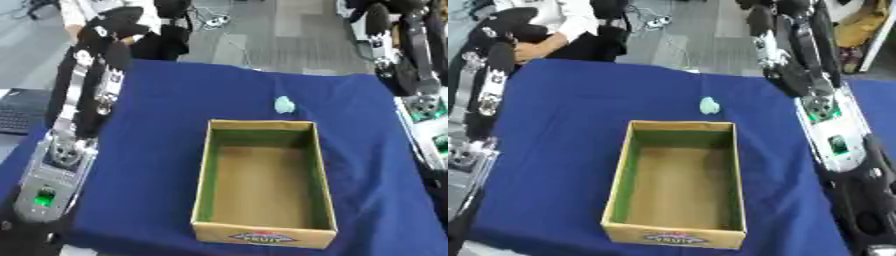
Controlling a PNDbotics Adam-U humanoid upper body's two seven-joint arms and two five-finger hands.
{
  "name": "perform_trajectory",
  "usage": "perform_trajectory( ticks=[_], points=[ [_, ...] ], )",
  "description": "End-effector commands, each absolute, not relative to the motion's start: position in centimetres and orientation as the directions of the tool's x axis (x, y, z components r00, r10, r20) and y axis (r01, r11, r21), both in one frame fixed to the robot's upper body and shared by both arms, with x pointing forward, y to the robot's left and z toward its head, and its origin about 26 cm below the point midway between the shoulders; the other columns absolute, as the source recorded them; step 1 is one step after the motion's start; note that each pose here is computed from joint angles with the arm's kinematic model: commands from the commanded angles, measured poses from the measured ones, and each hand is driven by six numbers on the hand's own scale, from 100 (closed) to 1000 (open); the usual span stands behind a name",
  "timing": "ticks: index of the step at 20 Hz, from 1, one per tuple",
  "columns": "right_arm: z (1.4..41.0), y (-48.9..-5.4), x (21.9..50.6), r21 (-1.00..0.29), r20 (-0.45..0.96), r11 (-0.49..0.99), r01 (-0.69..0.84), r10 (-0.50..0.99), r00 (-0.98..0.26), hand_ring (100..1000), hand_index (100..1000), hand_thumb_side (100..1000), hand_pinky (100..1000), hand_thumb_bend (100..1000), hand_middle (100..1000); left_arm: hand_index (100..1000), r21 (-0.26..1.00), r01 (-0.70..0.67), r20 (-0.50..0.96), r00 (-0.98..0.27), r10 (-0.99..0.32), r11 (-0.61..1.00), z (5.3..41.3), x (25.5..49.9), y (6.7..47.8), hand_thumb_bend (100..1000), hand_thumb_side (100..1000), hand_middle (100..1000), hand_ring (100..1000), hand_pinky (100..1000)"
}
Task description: Pick up objects on the table and place them in the box.
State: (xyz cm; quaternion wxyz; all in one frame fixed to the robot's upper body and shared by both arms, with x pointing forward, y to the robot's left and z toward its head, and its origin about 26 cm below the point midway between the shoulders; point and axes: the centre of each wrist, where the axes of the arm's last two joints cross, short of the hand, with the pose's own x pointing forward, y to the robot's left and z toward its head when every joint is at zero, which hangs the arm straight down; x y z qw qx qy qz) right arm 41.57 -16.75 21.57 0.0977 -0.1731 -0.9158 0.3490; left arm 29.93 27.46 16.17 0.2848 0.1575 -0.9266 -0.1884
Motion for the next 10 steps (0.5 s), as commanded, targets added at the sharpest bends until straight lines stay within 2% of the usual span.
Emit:
perform_trajectory(
  ticks=[1, 10],
  points=[
    [22.2, -15.9, 43.3, -0.738, -0.009, 0.614, 0.279, 0.404, -0.915, 456, 712, 980, 175, 100, 559, 861, 0.453, -0.192, 0.44, -0.801, -0.406, 0.871, 16.9, 29.9, 27.6, 295, 902, 823, 722, 840],
    [21.4, -14.6, 47.3, -0.846, -0.106, 0.425, 0.321, 0.457, -0.883, 484, 752, 1000, 192, 100, 608, 861, 0.444, -0.186, 0.437, -0.809, -0.393, 0.877, 17.2, 29.9, 27.3, 296, 903, 823, 722, 839]
  ],
)
